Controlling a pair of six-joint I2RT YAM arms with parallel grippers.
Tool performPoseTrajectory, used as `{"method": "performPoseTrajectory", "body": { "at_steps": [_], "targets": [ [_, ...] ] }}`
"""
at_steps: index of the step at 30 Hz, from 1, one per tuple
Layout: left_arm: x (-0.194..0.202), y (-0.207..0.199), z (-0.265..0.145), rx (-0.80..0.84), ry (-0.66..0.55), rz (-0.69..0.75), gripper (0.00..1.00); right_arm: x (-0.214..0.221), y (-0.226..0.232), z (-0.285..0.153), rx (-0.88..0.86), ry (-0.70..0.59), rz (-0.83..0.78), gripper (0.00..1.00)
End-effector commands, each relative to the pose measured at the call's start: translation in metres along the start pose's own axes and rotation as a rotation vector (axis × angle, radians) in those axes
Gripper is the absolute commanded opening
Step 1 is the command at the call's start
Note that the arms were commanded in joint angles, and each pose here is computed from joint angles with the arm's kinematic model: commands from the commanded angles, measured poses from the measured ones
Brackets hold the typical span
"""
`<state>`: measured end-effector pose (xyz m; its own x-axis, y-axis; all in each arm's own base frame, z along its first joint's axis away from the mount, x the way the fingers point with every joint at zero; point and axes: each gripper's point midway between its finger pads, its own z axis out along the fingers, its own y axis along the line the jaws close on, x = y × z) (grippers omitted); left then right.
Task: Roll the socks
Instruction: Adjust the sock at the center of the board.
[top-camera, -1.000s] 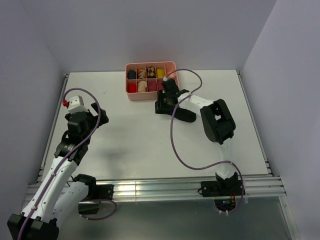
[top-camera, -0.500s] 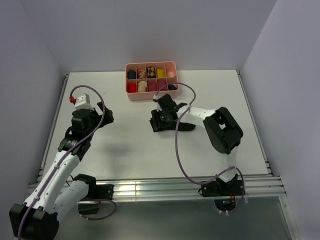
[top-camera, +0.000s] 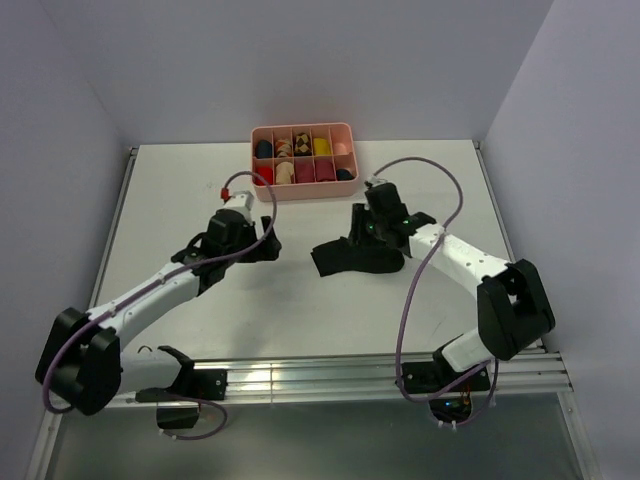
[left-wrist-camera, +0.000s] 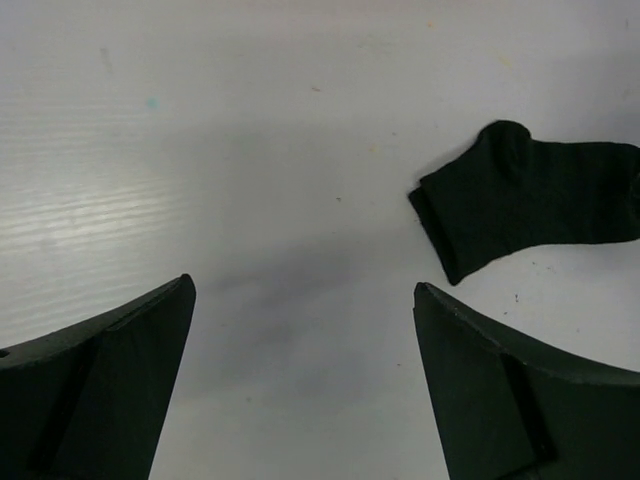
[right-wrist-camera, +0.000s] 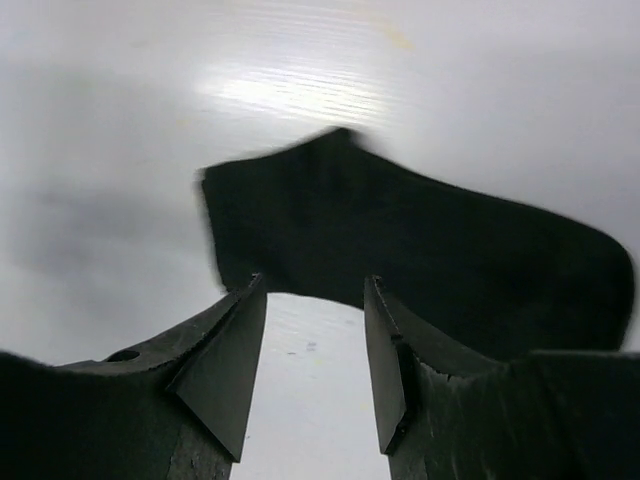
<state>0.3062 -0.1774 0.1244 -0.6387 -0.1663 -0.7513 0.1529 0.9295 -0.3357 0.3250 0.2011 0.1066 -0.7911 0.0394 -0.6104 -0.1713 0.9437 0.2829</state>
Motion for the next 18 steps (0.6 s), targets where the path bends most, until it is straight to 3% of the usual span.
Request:
{"method": "performPoseTrajectory", "body": {
  "at_steps": [1, 2, 10, 18],
  "targets": [
    [-0.022, -0.050, 0.014, 0.111, -0.058, 0.029, 0.95, 0.030, -0.067, 0.002, 0.190, 0.040, 0.256, 0.51],
    [-0.030, -0.064, 0.018, 0.138, -0.080, 0.037, 0.95, 0.032, -0.074, 0.000, 0.200, 0.035, 0.288, 0.50],
    [0.011, -0.120, 0.072, 0.176, 0.033, 0.125, 0.91, 0.053, -0.123, -0.001, 0.302, 0.038, 0.464, 0.49],
    [0.033, -0.146, 0.113, 0.161, 0.056, 0.218, 0.71, 0.047, -0.139, 0.014, 0.322, 0.045, 0.492, 0.48]
  ]
}}
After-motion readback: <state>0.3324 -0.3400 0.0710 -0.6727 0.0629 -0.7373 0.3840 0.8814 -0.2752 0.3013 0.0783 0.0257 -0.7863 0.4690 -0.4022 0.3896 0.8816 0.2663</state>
